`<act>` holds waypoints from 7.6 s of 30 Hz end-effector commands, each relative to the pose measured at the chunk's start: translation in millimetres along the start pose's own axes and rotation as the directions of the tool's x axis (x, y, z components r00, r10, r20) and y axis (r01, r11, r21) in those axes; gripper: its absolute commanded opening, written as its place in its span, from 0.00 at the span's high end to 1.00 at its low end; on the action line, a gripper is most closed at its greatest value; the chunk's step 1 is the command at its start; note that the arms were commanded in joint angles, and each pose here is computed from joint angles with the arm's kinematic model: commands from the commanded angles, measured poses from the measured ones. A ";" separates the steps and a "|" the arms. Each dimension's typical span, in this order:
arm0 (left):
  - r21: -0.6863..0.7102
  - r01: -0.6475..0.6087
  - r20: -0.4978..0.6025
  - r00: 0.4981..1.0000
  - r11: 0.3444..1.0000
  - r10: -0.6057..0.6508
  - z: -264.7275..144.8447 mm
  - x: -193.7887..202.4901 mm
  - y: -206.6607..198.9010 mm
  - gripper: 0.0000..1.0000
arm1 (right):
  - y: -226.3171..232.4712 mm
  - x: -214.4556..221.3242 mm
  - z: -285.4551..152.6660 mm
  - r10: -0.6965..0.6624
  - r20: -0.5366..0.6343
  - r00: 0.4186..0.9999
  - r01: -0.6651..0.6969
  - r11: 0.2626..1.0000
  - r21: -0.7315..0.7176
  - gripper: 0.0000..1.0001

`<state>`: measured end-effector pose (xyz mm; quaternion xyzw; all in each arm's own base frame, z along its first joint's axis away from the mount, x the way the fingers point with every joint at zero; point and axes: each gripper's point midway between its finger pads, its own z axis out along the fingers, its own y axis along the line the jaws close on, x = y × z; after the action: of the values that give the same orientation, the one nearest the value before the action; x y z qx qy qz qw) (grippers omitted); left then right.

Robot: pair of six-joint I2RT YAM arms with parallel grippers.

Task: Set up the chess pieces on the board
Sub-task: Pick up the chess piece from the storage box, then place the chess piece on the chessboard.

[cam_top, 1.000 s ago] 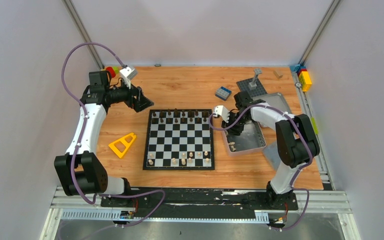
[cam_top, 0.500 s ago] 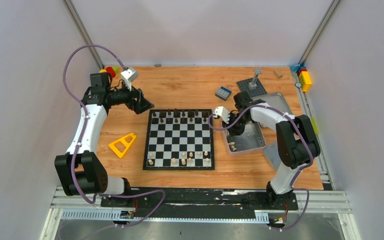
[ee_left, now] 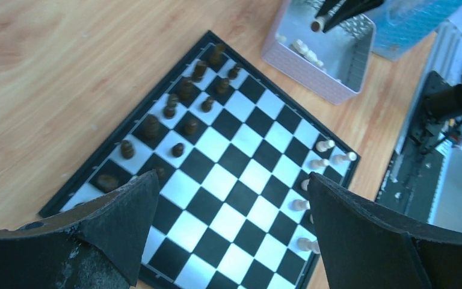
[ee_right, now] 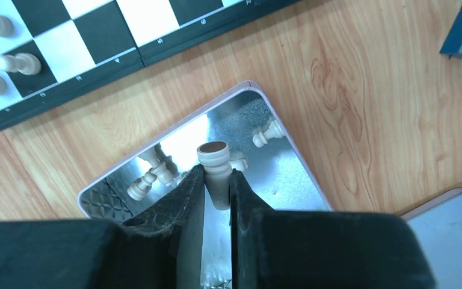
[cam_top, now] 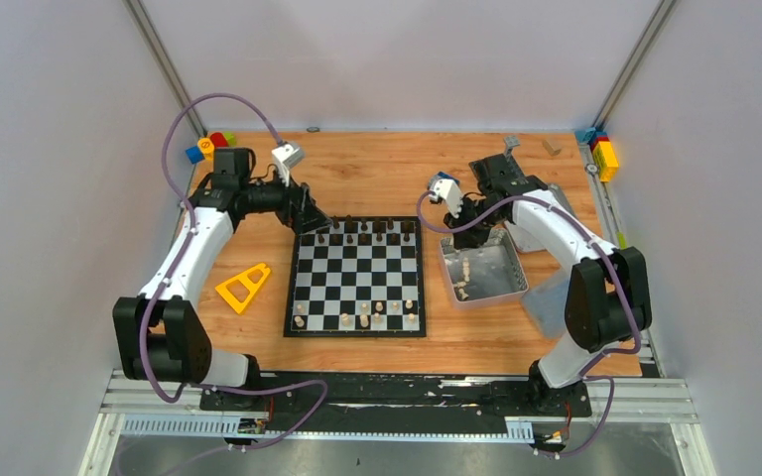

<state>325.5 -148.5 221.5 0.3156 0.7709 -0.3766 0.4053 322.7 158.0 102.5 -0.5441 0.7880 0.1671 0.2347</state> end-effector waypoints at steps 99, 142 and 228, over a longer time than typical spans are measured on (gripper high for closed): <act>0.590 0.475 -0.095 0.844 0.653 -0.528 88.2 -88.3 -110.9 1.00 | 37.7 -203.3 -94.2 0.247 0.604 0.758 -0.099 0.958 -0.268 0.53; 0.520 0.653 -0.302 0.743 0.550 -0.597 96.0 -68.6 -106.7 1.00 | 66.1 -199.5 -87.4 0.123 0.651 0.749 0.094 0.953 -0.288 0.60; -0.530 0.355 0.113 0.930 0.770 -0.350 -130.4 -10.1 66.9 0.07 | 172.8 -159.5 78.5 -0.646 -0.223 0.730 0.600 0.762 -0.243 1.00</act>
<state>345.1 -33.4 251.8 0.0458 0.8824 -0.2650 0.3862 218.3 383.2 115.7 -0.7721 0.6117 0.1194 0.1240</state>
